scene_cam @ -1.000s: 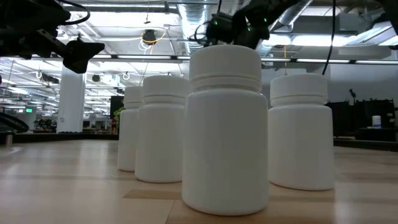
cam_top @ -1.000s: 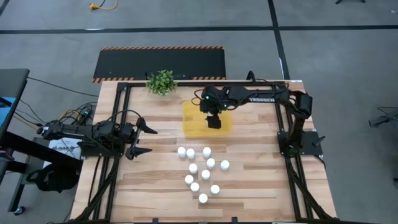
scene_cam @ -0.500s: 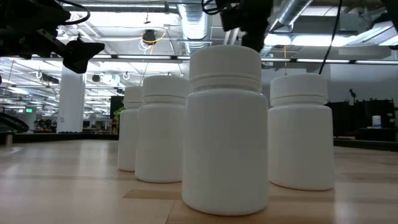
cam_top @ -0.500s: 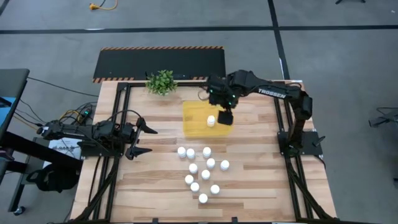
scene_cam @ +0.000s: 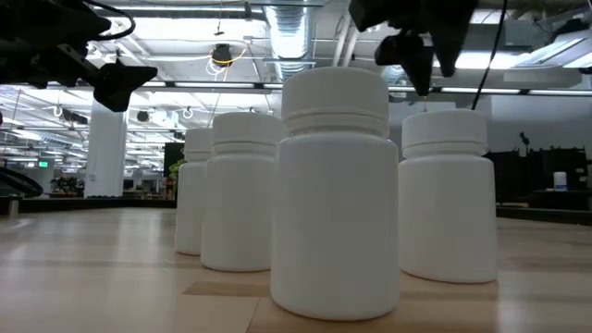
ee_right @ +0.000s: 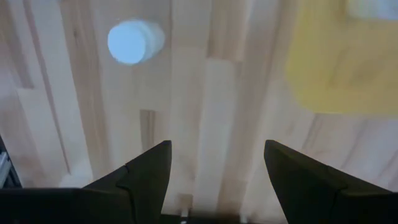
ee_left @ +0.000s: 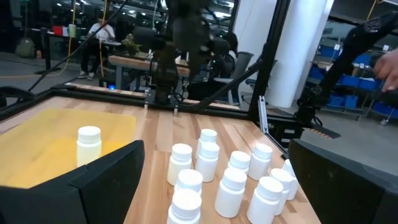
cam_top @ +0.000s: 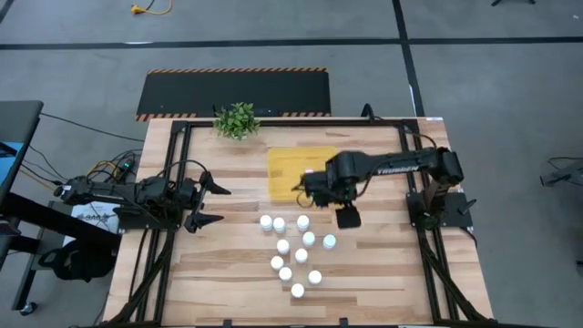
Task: Pick and place pill bottles into a basket
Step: Put the white medicine bottle into the yellow bin
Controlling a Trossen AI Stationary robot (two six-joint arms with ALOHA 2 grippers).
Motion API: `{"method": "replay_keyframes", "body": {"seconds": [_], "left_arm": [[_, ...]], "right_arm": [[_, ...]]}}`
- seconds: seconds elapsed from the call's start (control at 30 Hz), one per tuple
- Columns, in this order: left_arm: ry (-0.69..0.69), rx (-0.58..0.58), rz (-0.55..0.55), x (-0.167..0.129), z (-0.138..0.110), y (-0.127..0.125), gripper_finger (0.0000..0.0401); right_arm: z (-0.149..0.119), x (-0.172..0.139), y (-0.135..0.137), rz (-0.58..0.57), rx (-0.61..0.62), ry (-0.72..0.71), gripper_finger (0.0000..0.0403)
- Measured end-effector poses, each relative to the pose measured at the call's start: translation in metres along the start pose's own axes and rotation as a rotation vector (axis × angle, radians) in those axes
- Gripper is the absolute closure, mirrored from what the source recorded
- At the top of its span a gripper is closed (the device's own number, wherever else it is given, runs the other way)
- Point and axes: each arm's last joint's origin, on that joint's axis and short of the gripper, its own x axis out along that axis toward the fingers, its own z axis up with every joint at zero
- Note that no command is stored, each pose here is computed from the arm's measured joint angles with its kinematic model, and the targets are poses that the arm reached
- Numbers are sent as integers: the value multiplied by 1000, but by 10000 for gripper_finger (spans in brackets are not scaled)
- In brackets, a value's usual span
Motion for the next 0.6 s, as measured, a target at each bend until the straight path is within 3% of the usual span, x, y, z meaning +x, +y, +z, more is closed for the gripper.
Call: {"method": "replay_keyframes", "body": {"seconds": [0.13,0.4,0.6], "left_arm": [[10,49,-32,0,-1,-1,15],[107,120,-257,-1,-9,-6,15],[136,143,-138,0,-11,-2,15]], "right_arm": [[2,17,14,-4,15,21,154],[5,29,39,-12,16,3,154],[5,30,46,-16,38,1,154]]}}
